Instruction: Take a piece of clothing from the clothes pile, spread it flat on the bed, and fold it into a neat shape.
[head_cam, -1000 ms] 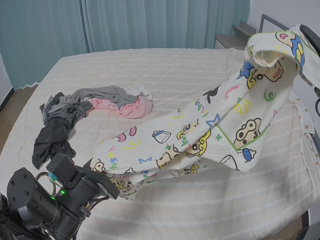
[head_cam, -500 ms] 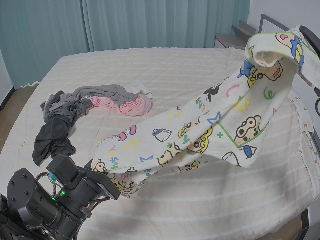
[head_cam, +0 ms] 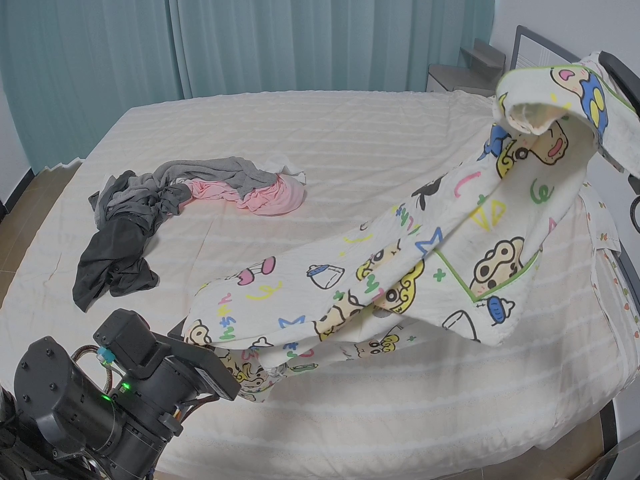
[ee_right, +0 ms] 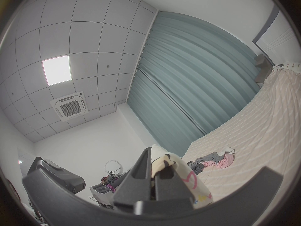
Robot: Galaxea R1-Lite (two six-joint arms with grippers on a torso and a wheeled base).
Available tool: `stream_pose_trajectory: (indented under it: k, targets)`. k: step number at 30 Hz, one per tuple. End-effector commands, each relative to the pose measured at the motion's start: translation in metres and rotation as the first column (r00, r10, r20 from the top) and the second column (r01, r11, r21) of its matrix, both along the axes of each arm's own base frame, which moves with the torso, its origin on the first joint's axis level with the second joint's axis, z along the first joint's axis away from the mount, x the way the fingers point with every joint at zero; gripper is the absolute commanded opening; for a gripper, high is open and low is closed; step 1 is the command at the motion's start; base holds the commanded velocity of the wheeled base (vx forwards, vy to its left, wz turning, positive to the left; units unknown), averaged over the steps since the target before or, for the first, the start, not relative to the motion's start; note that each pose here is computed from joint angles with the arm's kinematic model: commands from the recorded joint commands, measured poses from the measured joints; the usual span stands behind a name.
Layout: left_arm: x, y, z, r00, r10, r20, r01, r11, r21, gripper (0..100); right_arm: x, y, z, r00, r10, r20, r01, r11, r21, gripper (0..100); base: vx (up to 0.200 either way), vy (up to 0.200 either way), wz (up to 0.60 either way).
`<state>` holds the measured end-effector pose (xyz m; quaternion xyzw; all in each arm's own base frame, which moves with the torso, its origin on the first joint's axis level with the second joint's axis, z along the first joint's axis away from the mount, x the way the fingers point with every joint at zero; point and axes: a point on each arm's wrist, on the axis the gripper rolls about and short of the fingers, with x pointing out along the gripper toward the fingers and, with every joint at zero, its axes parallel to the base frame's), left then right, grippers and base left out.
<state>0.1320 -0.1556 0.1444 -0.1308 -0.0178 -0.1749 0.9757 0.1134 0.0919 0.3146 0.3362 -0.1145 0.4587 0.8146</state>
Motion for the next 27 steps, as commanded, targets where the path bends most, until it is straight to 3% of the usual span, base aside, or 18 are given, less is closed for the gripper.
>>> stream_pose_trajectory:
  k: [1, 27]
  targets:
    - [0.0001, -0.0002, 0.0022, 1.0, 0.0, 0.012, 0.0, 1.0, -0.017, 0, 0.0004, 0.0003, -0.0003, 1.0, 0.001, -0.001, -0.001, 1.0, -0.001, 0, 0.0, -0.2, 0.0]
    - [0.0005, -0.0007, -0.0012, 1.0, 0.0, 0.002, 0.0, 1.0, -0.003, 0, 0.0005, 0.0002, -0.0003, 1.0, 0.0, -0.001, 0.0, 1.0, -0.001, 0, 0.0, -0.2, 0.0]
